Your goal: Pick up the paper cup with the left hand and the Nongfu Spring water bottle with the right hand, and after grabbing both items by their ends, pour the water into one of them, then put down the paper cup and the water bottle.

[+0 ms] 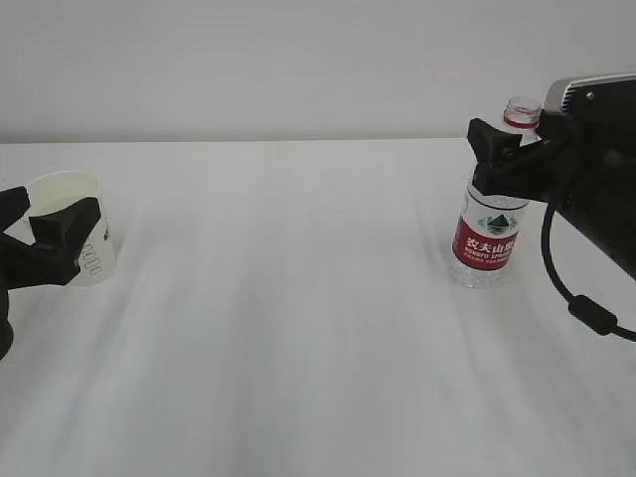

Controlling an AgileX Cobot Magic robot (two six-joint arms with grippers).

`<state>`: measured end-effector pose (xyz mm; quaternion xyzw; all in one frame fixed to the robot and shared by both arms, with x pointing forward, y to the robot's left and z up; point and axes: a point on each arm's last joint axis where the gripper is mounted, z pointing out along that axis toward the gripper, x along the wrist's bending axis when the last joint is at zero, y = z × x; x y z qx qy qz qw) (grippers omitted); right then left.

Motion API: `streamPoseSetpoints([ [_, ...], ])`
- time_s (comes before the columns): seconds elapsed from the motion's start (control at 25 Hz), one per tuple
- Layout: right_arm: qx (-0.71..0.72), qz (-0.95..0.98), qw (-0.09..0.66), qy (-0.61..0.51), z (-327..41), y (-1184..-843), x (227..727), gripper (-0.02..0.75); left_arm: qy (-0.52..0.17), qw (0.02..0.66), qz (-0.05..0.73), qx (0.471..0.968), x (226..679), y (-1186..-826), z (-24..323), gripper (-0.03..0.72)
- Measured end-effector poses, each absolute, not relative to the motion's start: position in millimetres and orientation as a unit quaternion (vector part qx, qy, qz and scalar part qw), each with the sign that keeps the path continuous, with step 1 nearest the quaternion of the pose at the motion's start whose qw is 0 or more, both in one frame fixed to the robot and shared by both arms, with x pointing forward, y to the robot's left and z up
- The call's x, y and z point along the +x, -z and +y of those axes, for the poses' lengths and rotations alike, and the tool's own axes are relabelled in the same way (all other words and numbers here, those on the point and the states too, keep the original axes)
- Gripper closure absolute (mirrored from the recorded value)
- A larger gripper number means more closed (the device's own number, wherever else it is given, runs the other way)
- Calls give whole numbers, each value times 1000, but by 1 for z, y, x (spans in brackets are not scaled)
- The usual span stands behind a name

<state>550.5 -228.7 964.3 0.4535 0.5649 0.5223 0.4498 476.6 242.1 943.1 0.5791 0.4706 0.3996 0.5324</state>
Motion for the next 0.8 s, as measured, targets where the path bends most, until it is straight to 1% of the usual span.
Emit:
streamPoseSetpoints([
  [0.52, 443, 561, 453, -533, -234, -1012, 521, 130, -398, 530, 472, 581, 476, -943, 242, 96],
  [0.8, 433, 589, 455, -508, -237, -1029, 506, 130, -408, 543, 463, 569, 470, -964, 244, 97],
])
